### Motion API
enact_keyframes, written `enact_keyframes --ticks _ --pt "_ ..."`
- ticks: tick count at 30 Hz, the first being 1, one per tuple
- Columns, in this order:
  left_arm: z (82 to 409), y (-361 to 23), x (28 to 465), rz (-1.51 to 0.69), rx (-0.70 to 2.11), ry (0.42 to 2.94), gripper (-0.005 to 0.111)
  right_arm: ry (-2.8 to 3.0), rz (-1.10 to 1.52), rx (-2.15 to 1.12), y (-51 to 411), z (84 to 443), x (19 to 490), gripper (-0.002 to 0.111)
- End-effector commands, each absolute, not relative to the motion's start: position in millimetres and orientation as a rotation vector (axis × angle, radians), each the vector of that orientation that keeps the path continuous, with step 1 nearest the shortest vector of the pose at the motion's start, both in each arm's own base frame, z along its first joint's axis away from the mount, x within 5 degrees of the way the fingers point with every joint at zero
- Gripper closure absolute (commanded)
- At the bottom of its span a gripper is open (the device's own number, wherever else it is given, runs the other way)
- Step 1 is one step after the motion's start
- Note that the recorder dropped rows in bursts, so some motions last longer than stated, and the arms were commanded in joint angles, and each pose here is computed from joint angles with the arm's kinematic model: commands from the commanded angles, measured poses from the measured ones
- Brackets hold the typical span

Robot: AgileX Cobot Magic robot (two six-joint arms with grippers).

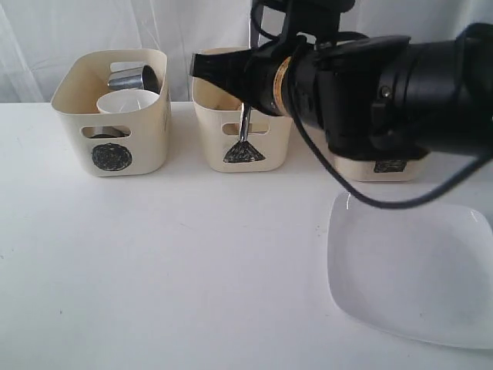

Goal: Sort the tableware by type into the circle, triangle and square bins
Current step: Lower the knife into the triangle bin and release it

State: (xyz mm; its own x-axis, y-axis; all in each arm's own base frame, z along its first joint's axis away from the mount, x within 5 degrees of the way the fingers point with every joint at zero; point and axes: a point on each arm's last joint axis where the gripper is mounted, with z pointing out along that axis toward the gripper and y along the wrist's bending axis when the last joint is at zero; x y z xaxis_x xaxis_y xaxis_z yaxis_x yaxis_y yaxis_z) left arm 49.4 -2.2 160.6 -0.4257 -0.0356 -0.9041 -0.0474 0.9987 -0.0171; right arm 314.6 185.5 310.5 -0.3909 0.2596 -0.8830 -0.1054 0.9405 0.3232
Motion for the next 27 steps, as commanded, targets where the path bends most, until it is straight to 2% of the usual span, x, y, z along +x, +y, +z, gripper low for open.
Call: enact_keyframes --ticks 1,11,23,25,27 --pt "157.9 -3.1 48.4 -0.001 -0.065 2.033 0.107 1.921 0.404 -0.014 173.7 305.8 356.5 0.108" --pt "157.9 -3.1 48.4 -0.001 -0.065 2.033 0.107 1.890 0.254 -0.015 158.0 279.6 438.9 0.108" --pt "157.9 -3.1 48.4 -0.001 -0.065 2.033 0.107 1.833 0.121 0.075 157.9 254.1 490.4 0.108" --pt "157.9 -3.1 48.4 -0.001 -0.065 2.033 0.107 1.831 0.096 0.091 157.0 248.2 494.4 0.106" --pt "157.9 -3.1 48.4 -0.001 -0.065 2.033 0.107 1.830 0.094 0.093 157.5 246.7 496.2 0.100"
